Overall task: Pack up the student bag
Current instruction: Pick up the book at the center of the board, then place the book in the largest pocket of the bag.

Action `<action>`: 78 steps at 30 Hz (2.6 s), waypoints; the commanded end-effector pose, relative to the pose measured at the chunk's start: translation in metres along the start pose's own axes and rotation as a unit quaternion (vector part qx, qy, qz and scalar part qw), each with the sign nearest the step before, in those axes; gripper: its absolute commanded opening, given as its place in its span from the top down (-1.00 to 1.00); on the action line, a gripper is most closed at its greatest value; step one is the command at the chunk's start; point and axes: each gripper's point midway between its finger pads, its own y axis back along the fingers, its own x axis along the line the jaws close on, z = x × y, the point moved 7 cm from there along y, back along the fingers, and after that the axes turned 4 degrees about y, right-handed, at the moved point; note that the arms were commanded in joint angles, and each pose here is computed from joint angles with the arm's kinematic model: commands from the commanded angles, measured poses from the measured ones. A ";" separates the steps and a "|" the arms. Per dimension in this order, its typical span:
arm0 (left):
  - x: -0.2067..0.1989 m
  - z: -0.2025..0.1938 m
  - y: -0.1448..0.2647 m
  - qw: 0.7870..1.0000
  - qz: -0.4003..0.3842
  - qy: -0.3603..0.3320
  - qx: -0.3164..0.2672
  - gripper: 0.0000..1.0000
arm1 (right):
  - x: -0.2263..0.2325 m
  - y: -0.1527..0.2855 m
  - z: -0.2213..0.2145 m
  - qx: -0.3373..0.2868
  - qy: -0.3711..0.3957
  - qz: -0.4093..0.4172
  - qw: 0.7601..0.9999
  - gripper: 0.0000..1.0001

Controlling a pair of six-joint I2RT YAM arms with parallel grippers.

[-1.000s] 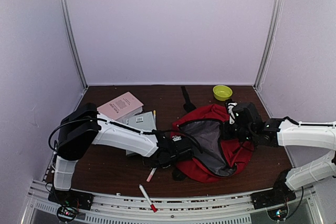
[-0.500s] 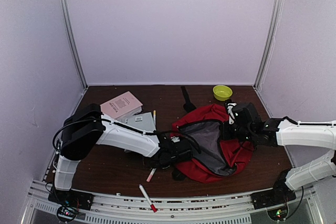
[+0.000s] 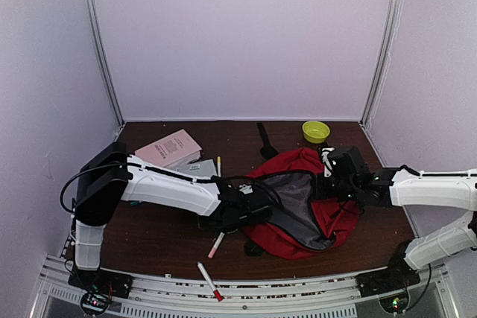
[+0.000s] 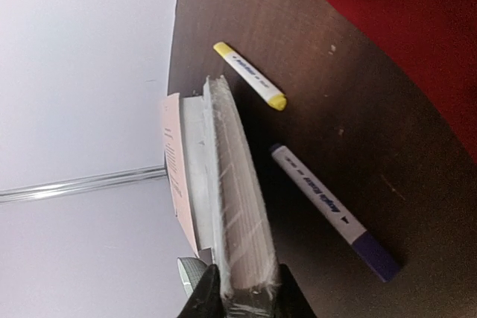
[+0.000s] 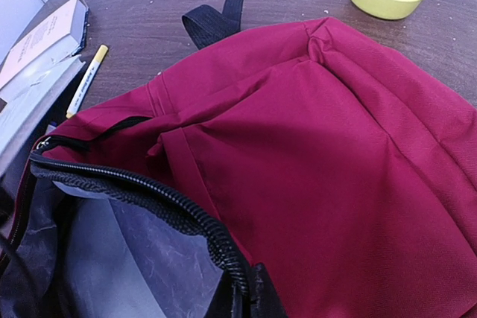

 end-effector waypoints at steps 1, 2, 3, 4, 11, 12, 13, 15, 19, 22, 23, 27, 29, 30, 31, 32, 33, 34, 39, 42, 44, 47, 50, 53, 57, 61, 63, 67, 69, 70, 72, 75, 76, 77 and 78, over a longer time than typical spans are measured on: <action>0.064 0.013 0.026 0.996 0.023 0.082 -0.028 1.00 | 0.003 0.004 0.008 -0.011 0.001 0.018 1.000 1.00; 0.074 0.013 0.030 0.995 0.029 0.090 -0.032 1.00 | 0.004 0.007 0.010 -0.015 0.002 0.022 1.000 1.00; 0.084 0.014 0.035 0.994 0.037 0.099 -0.036 1.00 | 0.005 0.010 0.011 -0.021 0.001 0.026 0.999 1.00; 0.093 0.014 0.039 0.993 0.045 0.106 -0.040 1.00 | 0.004 0.013 0.013 -0.026 0.000 0.029 0.999 1.00; 0.146 0.011 0.063 0.986 0.067 0.147 -0.052 1.00 | 0.011 0.038 0.030 -0.070 0.002 0.064 0.996 1.00; 0.154 0.009 0.066 0.984 0.060 0.158 -0.055 1.00 | 0.012 0.040 0.033 -0.070 0.006 0.063 0.995 1.00; 0.162 0.008 0.069 0.982 0.044 0.173 -0.060 1.00 | 0.012 0.043 0.035 -0.071 0.009 0.063 0.995 1.00; 0.177 0.005 0.076 0.978 0.020 0.196 -0.074 1.00 | 0.015 0.048 0.042 -0.075 0.014 0.065 0.995 1.00; 0.210 0.001 0.101 0.958 -0.052 0.252 -0.125 1.00 | 0.019 0.058 0.051 -0.092 0.015 0.076 0.993 1.00; 0.237 -0.001 0.126 0.928 -0.121 0.302 -0.179 1.00 | 0.022 0.066 0.063 -0.107 0.006 0.078 0.991 1.00; 0.247 -0.003 0.135 0.916 -0.144 0.318 -0.200 1.00 | 0.024 0.069 0.068 -0.112 0.003 0.078 0.991 1.00; 0.271 -0.010 0.166 0.866 -0.232 0.351 -0.271 1.00 | 0.030 0.085 0.096 -0.138 0.003 0.063 0.988 1.00; 0.275 -0.012 0.177 0.845 -0.269 0.353 -0.297 1.00 | 0.036 0.098 0.112 -0.154 0.010 0.067 0.986 1.00; 0.276 -0.013 0.181 0.837 -0.284 0.354 -0.307 1.00 | 0.039 0.104 0.121 -0.162 0.013 0.071 0.984 1.00; 0.277 -0.015 0.184 0.830 -0.295 0.354 -0.315 1.00 | 0.042 0.109 0.129 -0.166 0.016 0.073 0.983 1.00; 0.278 -0.017 0.187 0.823 -0.305 0.356 -0.321 1.00 | 0.044 0.113 0.136 -0.168 0.020 0.073 0.983 1.00; 0.279 -0.020 0.190 0.814 -0.317 0.357 -0.330 1.00 | 0.047 0.116 0.143 -0.169 0.022 0.073 0.983 1.00; 0.279 -0.022 0.194 0.804 -0.331 0.357 -0.340 1.00 | 0.049 0.117 0.148 -0.169 0.025 0.072 0.983 1.00; 0.280 -0.033 0.218 0.746 -0.407 0.343 -0.400 1.00 | 0.065 0.109 0.163 -0.161 0.033 0.082 0.983 1.00; 0.284 -0.040 0.224 0.729 -0.419 0.346 -0.417 1.00 | 0.082 0.100 0.171 -0.154 0.040 0.090 0.983 1.00; 0.284 -0.041 0.224 0.725 -0.422 0.349 -0.418 1.00 | 0.093 0.093 0.174 -0.148 0.047 0.091 0.984 1.00; 0.278 -0.040 0.220 0.731 -0.425 0.350 -0.404 1.00 | 0.105 0.080 0.175 -0.136 0.053 0.079 0.986 1.00; 0.272 -0.035 0.216 0.734 -0.429 0.354 -0.390 1.00 | 0.111 0.071 0.175 -0.129 0.052 0.081 0.987 1.00; 0.273 -0.030 0.216 0.729 -0.424 0.361 -0.398 1.00 | 0.112 0.066 0.175 -0.126 0.054 0.076 0.988 1.00; 0.272 -0.019 0.210 0.726 -0.408 0.380 -0.403 1.00 | 0.109 0.068 0.176 -0.127 0.056 0.065 0.988 1.00; 0.248 0.002 0.196 0.742 -0.405 0.363 -0.393 1.00 | 0.106 0.073 0.175 -0.128 0.058 0.064 0.988 1.00; 0.233 0.011 0.188 0.753 -0.400 0.343 -0.395 1.00 | 0.105 0.075 0.174 -0.127 0.062 0.065 0.988 1.00; 0.209 0.020 0.174 0.786 -0.357 0.271 -0.426 1.00 | 0.104 0.082 0.171 -0.122 0.076 0.076 0.987 1.00; 0.201 0.025 0.168 0.805 -0.332 0.228 -0.435 1.00 | 0.102 0.087 0.170 -0.120 0.083 0.079 0.986 1.00; 0.197 0.029 0.166 0.814 -0.326 0.205 -0.434 1.00 | 0.101 0.089 0.169 -0.119 0.086 0.082 0.986 1.00; 0.188 0.037 0.168 0.822 -0.334 0.150 -0.437 1.00 | 0.100 0.094 0.166 -0.117 0.094 0.091 0.985 1.00; 0.166 0.046 0.175 0.832 -0.311 0.081 -0.453 1.00 | 0.100 0.102 0.160 -0.110 0.105 0.116 0.981 1.00; 0.159 0.048 0.177 0.835 -0.297 0.058 -0.459 1.00 | 0.101 0.103 0.158 -0.106 0.108 0.127 0.980 1.00; 0.150 0.050 0.178 0.837 -0.287 0.036 -0.464 1.00 | 0.101 0.104 0.155 -0.103 0.111 0.136 0.979 1.00; 0.143 0.052 0.179 0.838 -0.275 0.013 -0.470 1.00 | 0.102 0.106 0.153 -0.102 0.111 0.145 0.978 1.00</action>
